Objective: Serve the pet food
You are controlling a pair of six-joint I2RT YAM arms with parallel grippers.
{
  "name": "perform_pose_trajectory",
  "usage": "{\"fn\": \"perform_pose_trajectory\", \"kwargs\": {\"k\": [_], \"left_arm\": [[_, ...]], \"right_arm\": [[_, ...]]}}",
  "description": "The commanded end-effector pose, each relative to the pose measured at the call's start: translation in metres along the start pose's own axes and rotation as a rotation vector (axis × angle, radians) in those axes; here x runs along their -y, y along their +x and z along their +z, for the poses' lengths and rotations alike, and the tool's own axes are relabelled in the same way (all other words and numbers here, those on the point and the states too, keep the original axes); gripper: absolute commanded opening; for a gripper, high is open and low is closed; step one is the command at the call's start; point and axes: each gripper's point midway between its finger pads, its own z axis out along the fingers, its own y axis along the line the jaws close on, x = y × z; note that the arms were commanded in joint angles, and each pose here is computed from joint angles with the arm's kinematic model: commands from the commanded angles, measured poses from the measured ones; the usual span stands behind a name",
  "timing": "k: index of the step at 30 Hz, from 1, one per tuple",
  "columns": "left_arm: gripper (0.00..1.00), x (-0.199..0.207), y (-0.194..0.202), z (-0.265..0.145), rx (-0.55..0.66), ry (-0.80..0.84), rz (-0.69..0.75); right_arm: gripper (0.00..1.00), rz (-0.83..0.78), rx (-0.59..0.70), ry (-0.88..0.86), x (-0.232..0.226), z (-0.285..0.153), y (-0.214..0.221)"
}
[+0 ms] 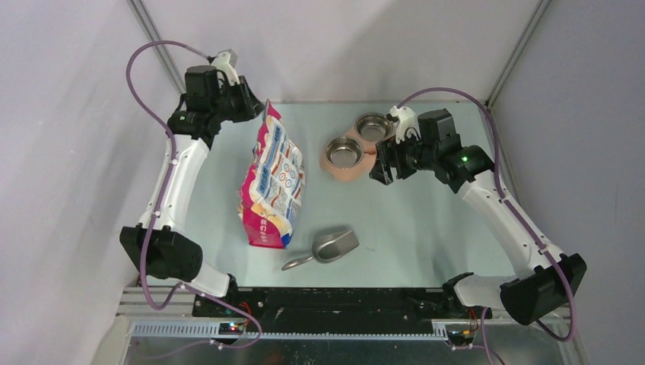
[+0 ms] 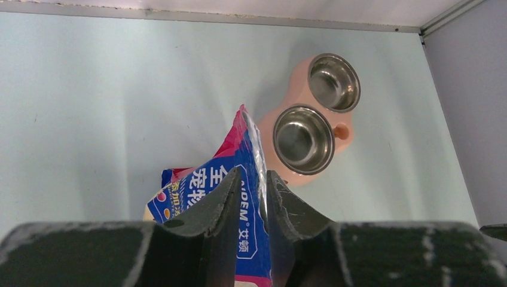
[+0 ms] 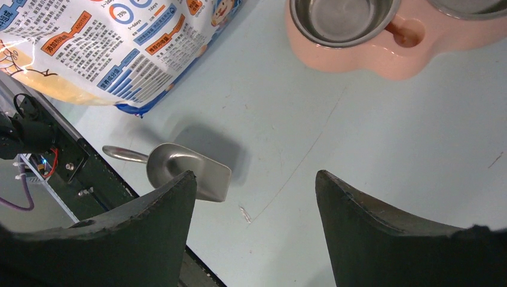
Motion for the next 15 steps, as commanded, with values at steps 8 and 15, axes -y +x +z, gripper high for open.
{"fn": "perform_pose_trajectory", "kwargs": {"k": [8, 15], "left_arm": [[0.26, 0.0, 0.007, 0.0, -0.01, -0.058, 0.062], [0.32, 0.014, -0.001, -0.014, 0.029, -0.009, 0.073]], "right_arm": [[0.76, 0.025, 0.043, -0.013, 0.0, -0.009, -0.005], [0.76, 0.041, 0.043, -0.014, 0.002, -0.008, -0.004]]}}
